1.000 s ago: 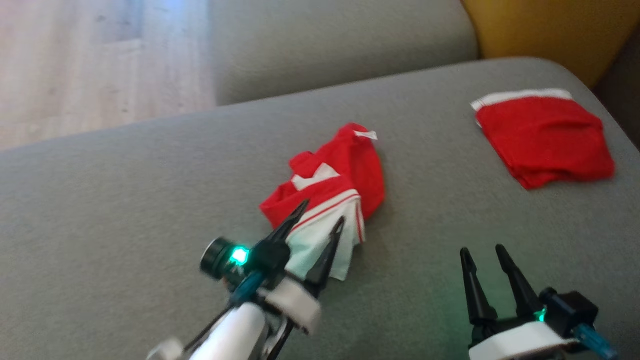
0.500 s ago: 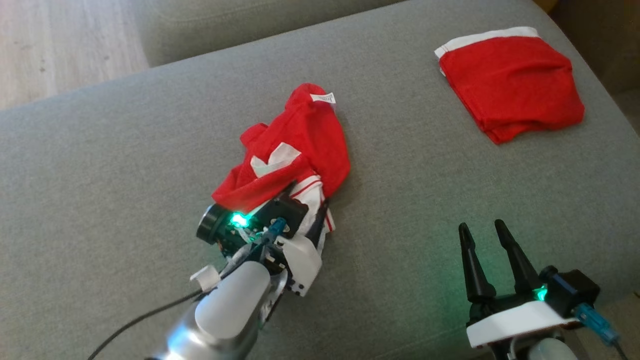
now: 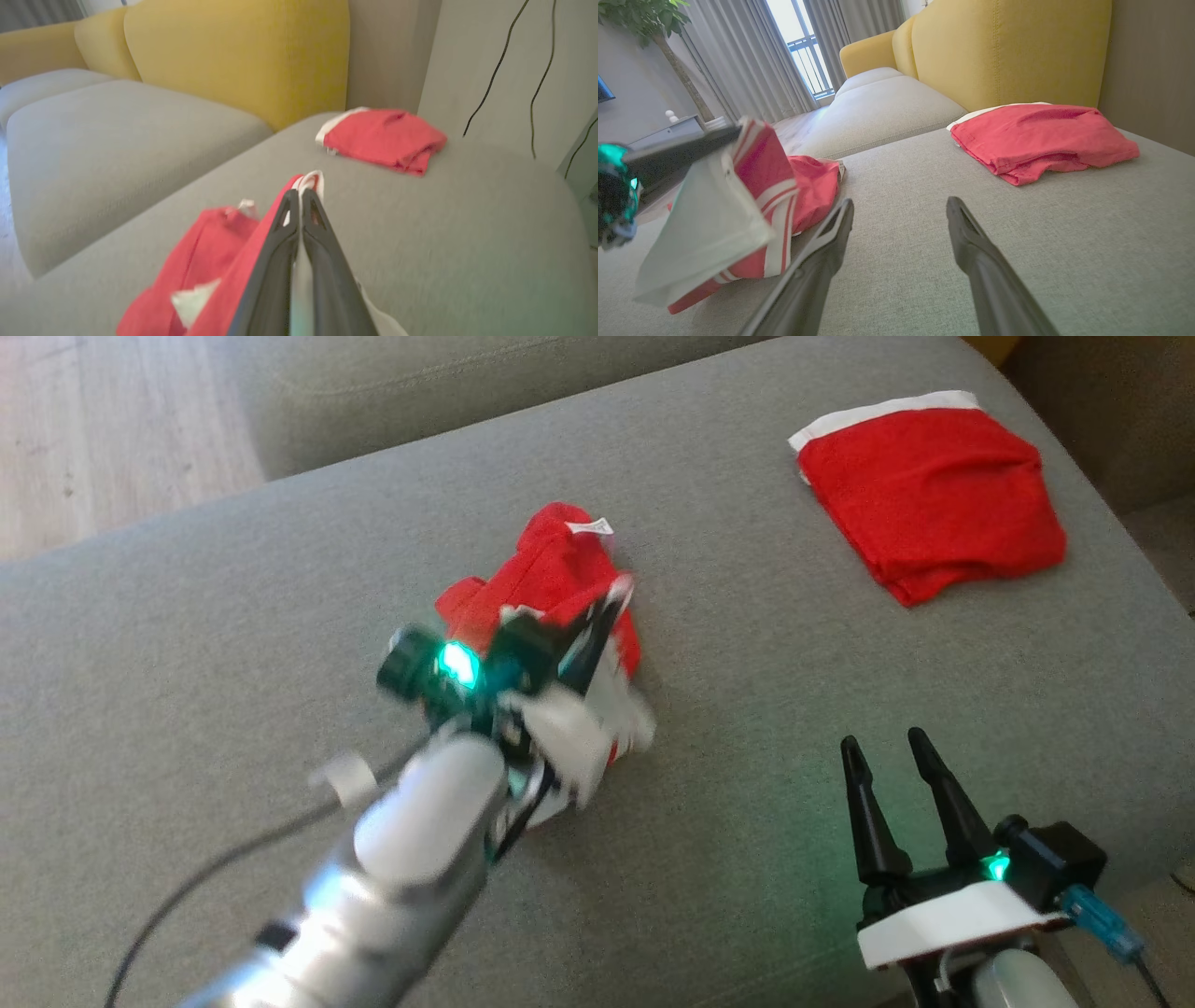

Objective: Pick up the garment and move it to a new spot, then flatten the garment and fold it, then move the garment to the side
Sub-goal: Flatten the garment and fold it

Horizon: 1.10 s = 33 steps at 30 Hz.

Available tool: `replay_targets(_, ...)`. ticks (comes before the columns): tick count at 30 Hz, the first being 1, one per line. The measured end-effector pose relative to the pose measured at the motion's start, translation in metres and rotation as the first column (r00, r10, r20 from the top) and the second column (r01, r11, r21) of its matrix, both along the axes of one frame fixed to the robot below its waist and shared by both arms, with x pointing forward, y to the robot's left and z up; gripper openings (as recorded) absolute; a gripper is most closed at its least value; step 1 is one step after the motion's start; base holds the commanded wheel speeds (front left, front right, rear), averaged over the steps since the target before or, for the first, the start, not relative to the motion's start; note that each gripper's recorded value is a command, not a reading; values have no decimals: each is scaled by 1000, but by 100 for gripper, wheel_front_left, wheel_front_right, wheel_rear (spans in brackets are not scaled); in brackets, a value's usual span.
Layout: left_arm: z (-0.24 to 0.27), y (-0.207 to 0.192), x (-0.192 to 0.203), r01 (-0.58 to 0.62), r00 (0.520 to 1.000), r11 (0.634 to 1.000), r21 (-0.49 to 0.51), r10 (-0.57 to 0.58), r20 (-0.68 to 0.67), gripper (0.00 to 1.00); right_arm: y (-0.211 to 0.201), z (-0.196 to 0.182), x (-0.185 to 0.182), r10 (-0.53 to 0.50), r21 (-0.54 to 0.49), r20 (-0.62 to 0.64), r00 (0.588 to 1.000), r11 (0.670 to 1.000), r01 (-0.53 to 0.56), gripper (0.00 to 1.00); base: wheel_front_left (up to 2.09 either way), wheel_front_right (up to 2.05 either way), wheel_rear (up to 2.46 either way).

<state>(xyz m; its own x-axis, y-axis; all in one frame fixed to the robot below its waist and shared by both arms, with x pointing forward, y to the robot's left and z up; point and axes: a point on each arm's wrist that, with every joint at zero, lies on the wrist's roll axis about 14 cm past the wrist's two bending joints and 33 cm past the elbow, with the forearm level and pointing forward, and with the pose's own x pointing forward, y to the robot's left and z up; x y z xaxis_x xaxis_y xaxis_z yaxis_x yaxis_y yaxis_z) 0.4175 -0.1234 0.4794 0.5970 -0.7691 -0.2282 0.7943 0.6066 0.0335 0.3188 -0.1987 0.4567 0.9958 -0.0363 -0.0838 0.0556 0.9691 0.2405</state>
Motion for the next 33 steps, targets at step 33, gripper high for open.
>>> replay_targets(33, 32, 143, 78, -546, 837, 747, -380, 460, -298, 0, 14, 8, 9, 44, 15, 34, 998, 999, -45, 100, 0, 0, 0)
